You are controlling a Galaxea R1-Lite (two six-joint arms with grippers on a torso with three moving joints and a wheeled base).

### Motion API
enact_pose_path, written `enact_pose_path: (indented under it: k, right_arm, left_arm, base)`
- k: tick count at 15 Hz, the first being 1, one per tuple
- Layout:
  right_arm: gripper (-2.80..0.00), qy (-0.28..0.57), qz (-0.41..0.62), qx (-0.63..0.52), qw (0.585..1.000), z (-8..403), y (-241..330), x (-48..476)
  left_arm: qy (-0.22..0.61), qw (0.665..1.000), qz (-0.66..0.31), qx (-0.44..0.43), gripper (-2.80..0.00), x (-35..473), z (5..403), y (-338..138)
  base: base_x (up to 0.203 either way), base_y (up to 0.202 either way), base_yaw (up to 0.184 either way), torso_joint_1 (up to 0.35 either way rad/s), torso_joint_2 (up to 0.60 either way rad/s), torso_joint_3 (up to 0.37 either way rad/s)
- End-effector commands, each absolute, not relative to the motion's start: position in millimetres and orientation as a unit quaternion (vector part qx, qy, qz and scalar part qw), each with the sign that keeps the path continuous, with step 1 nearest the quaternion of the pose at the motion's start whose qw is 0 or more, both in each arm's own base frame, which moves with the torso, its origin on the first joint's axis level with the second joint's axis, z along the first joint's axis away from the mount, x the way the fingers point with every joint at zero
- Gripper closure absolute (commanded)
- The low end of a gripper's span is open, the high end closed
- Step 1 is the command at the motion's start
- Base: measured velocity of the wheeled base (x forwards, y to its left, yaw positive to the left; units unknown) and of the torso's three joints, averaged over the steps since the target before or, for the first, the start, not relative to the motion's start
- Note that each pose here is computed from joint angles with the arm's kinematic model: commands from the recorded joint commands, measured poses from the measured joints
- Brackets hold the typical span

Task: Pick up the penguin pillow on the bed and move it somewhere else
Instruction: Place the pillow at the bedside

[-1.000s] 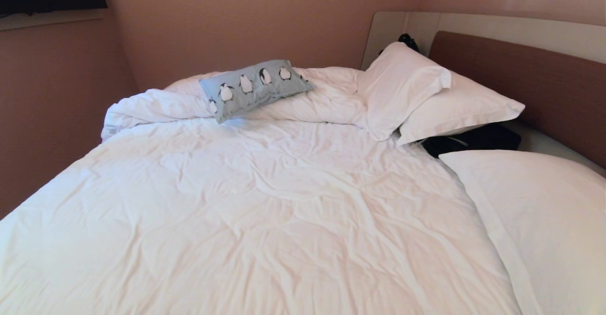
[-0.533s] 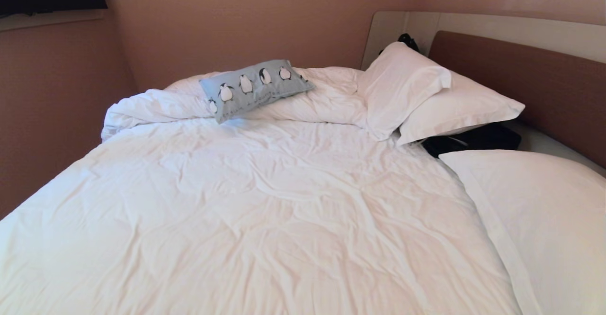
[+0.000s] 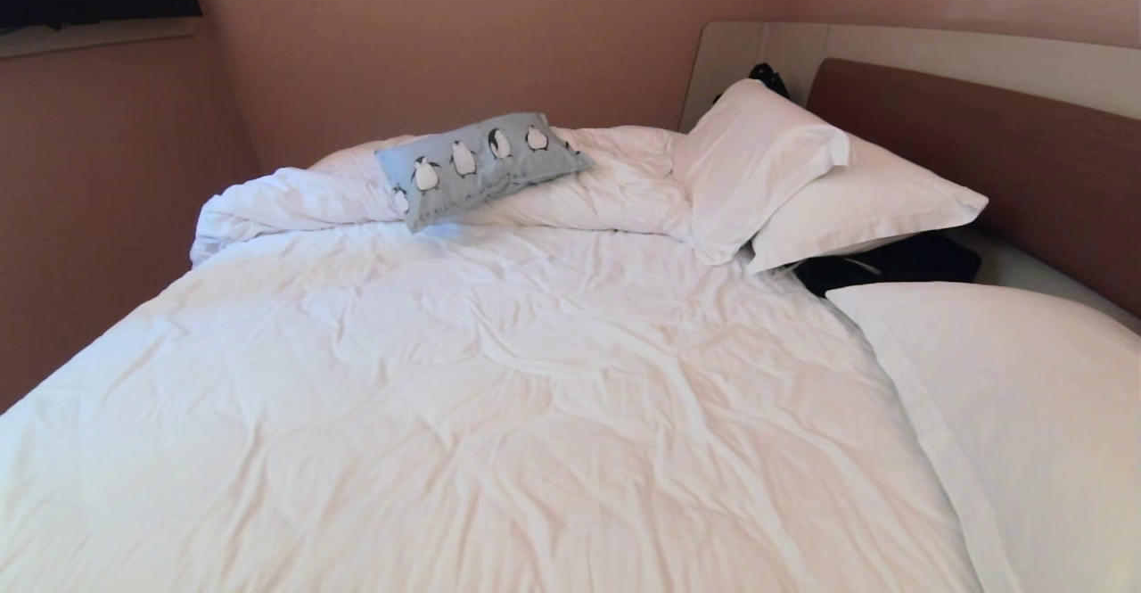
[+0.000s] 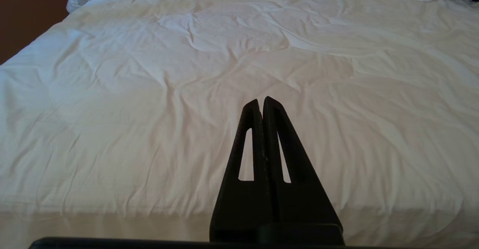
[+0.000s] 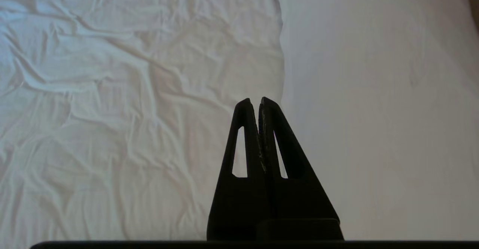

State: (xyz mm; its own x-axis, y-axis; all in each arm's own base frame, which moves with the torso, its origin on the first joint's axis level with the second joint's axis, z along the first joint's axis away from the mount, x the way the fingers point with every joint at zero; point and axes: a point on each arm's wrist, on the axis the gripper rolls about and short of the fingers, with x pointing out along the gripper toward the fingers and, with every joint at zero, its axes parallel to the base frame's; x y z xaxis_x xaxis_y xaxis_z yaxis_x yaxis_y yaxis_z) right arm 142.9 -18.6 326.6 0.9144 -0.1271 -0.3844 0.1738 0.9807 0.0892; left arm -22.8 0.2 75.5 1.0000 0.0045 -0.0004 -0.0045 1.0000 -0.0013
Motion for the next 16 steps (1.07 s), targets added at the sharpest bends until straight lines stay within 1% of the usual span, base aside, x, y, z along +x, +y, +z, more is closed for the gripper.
enact_pose_path:
  k: [1,6,12,14,16]
  right_arm:
    - [0.0,0.088,-0.082,0.047,0.992,343.3,-23.4,156.2]
    - [0.0,0.102,-0.096,0.043,0.989,328.7,-33.4,186.7]
    - [0.0,0.137,-0.19,0.058,0.97,284.4,-109.6,283.7]
    - [0.0,0.147,-0.201,0.049,0.967,278.5,-130.0,309.6]
    - [0.0,0.184,-0.199,0.028,0.962,258.7,-143.4,334.3]
  left_arm:
    - [0.001,1.0,0.002,-0.001,0.0,-22.7,75.1,0.2]
    - [0.0,1.0,0.002,-0.001,0.0,-22.8,75.5,0.2]
    - [0.0,1.0,0.002,-0.001,0.0,-22.8,75.4,0.2]
    - [0.001,1.0,0.002,-0.001,0.0,-22.7,75.1,0.2]
    - [0.0,1.0,0.002,-0.001,0.0,-22.8,75.4,0.2]
  base:
    - [0.0,0.0,0.0,0.0,0.0,0.0]
    - [0.0,0.0,0.0,0.0,0.0,0.0]
    - [0.0,0.0,0.0,0.0,0.0,0.0]
    - [0.0,0.0,0.0,0.0,0.0,0.0]
    - [0.0,0.0,0.0,0.0,0.0,0.0]
